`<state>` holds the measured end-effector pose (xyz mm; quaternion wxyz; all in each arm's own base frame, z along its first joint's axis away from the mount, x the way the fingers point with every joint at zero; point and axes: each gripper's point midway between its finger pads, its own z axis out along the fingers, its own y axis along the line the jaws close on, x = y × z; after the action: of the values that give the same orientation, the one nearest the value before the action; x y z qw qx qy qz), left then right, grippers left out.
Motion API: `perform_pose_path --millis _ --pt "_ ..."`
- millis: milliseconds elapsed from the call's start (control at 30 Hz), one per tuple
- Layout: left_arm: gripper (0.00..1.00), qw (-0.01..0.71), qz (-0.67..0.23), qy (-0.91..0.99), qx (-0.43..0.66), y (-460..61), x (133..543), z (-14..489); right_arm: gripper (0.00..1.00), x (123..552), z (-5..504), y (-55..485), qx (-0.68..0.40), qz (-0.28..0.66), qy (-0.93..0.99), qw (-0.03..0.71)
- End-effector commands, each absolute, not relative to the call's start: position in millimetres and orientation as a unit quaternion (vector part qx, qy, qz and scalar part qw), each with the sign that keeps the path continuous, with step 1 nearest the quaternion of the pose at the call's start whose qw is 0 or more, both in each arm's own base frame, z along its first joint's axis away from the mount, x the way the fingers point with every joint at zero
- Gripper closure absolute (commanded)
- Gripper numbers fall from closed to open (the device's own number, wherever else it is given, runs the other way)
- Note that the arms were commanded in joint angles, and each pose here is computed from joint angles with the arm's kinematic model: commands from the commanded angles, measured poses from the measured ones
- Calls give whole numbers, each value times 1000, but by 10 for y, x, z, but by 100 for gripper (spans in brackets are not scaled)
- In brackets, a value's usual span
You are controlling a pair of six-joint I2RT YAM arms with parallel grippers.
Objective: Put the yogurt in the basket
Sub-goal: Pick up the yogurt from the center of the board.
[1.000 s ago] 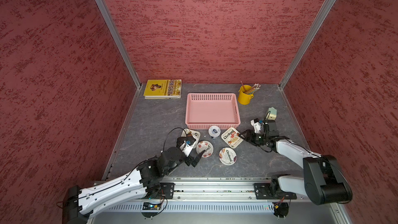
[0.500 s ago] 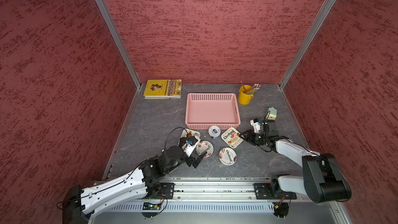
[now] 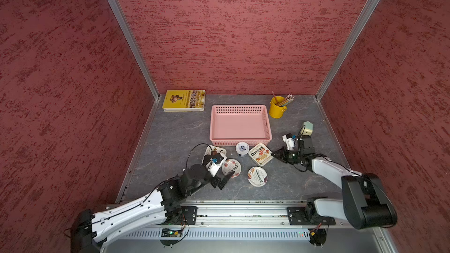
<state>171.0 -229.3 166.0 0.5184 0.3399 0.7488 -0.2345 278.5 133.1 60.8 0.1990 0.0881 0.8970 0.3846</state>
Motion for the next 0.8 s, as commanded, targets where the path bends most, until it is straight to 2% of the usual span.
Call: perform_pose_path --millis 0,300,767 --pt "0 518 -241 748 337 -2293 1707 1644 100 2784 598 1306 88 382 897 203" --pt "0 520 -244 745 338 -2301 1703 1641 100 2734 680 1331 81 390 894 204" --pt "0 529 -251 735 341 -2318 1692 1725 100 2424 1257 1244 50 368 896 242"
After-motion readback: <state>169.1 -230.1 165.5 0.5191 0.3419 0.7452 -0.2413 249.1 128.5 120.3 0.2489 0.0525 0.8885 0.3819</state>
